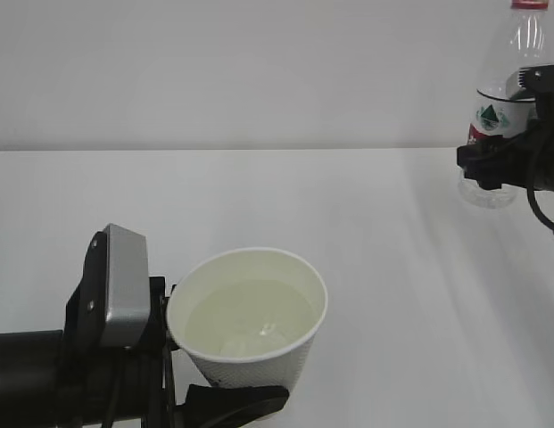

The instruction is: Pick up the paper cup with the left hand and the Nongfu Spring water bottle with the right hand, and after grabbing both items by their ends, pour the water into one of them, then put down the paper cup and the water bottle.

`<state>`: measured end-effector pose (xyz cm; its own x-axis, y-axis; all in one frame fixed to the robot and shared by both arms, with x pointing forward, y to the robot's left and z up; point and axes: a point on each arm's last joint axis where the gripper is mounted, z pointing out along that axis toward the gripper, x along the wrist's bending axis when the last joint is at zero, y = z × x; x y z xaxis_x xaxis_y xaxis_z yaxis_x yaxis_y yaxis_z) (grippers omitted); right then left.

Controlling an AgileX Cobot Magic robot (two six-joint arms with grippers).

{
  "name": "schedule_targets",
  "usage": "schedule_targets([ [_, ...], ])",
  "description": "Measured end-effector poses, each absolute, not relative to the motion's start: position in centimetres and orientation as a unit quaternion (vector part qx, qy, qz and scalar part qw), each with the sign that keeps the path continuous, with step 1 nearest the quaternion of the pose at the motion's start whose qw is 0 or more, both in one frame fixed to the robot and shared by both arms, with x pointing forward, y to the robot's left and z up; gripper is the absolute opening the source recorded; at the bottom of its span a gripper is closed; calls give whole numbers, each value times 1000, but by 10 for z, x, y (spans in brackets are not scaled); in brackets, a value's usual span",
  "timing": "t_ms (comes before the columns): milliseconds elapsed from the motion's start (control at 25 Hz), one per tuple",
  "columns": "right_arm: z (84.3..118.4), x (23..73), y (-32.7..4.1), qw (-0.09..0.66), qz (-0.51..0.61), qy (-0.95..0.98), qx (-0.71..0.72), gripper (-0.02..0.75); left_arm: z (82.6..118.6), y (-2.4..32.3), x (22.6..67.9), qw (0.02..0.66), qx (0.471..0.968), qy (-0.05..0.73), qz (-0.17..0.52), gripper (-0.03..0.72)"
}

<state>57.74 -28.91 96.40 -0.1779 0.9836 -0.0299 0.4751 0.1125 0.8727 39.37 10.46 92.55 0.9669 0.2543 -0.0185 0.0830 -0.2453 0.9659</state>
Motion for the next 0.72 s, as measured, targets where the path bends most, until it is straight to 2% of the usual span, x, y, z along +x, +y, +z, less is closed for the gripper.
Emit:
schedule_targets([
  [720,929,591,-288,324,384,662,556,467,926,105,395,606,783,116,74,516],
])
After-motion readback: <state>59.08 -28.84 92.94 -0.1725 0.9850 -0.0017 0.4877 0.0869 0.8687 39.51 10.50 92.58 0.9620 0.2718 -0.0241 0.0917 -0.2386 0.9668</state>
